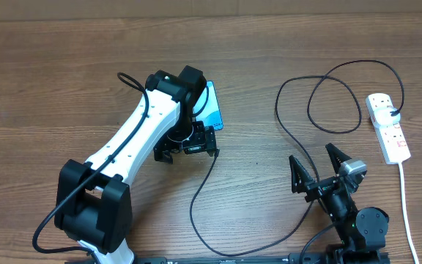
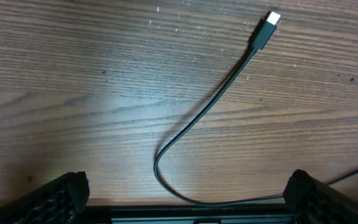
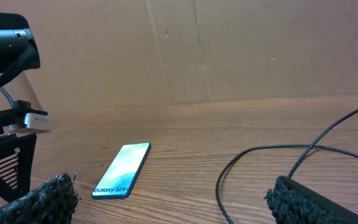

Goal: Plug charger to phone and switch on socket
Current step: 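Lower the left gripper over the Galaxy S24 phone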

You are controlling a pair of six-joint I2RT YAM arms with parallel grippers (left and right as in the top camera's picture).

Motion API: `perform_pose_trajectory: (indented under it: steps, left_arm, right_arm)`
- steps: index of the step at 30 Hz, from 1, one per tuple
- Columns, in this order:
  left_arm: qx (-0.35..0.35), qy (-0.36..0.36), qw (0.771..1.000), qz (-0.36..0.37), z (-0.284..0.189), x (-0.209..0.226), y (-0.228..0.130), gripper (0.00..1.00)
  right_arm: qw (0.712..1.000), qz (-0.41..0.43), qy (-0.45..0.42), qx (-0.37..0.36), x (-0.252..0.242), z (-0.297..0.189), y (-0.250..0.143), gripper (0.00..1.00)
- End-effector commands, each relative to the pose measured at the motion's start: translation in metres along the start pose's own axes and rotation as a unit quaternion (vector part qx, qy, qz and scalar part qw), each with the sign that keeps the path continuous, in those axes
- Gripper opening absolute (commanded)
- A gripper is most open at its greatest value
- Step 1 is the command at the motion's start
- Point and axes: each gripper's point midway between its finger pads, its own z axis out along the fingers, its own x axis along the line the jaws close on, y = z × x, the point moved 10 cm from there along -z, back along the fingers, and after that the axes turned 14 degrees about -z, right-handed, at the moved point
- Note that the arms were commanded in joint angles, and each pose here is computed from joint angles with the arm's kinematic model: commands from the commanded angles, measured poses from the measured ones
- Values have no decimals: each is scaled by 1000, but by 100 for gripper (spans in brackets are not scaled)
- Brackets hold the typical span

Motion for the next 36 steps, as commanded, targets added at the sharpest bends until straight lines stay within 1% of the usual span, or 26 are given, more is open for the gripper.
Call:
perform_pose_trajectory:
  steps: [1, 4, 7, 11, 15, 19, 22, 27, 29, 33, 36]
  left_arm:
    - [-19, 5, 1000, -19, -12, -2, 7, 100]
    - [-52, 24, 998, -36, -40, -2, 17, 100]
    - [-76, 24, 996, -43, -70, -5, 27, 100]
    - [-101, 15, 994, -44, -81, -15, 41, 100]
    - [-111, 7, 993, -43, -68, -27, 58, 100]
    - [-103, 15, 993, -53, -42, -42, 72, 100]
    - [-104, 16, 993, -46, -25, -53, 81, 100]
    - [-137, 15, 989, -45, -2, -66, 103, 100]
    - [-140, 12, 989, -45, 10, -71, 112, 100]
    - [-131, 17, 990, -45, 30, -76, 121, 100]
    - [-144, 24, 988, -46, 41, -78, 129, 100]
  right_arm:
    - [1000, 1, 2, -3, 1, 0, -2, 100]
    - [1000, 1, 2, -3, 1, 0, -2, 100]
    - [1000, 1, 2, -3, 1, 0, -2, 100]
    - [1000, 1, 2, -3, 1, 0, -2, 100]
    - [1000, 1, 2, -3, 1, 0, -2, 100]
    - [1000, 1, 2, -3, 1, 0, -2, 100]
    - [1000, 1, 2, -3, 1, 0, -2, 100]
    - [1000, 1, 2, -3, 1, 0, -2, 100]
    - [1000, 1, 2, -3, 1, 0, -2, 100]
    - [1000, 1, 2, -3, 1, 0, -2, 100]
    - [1000, 1, 2, -3, 1, 0, -2, 100]
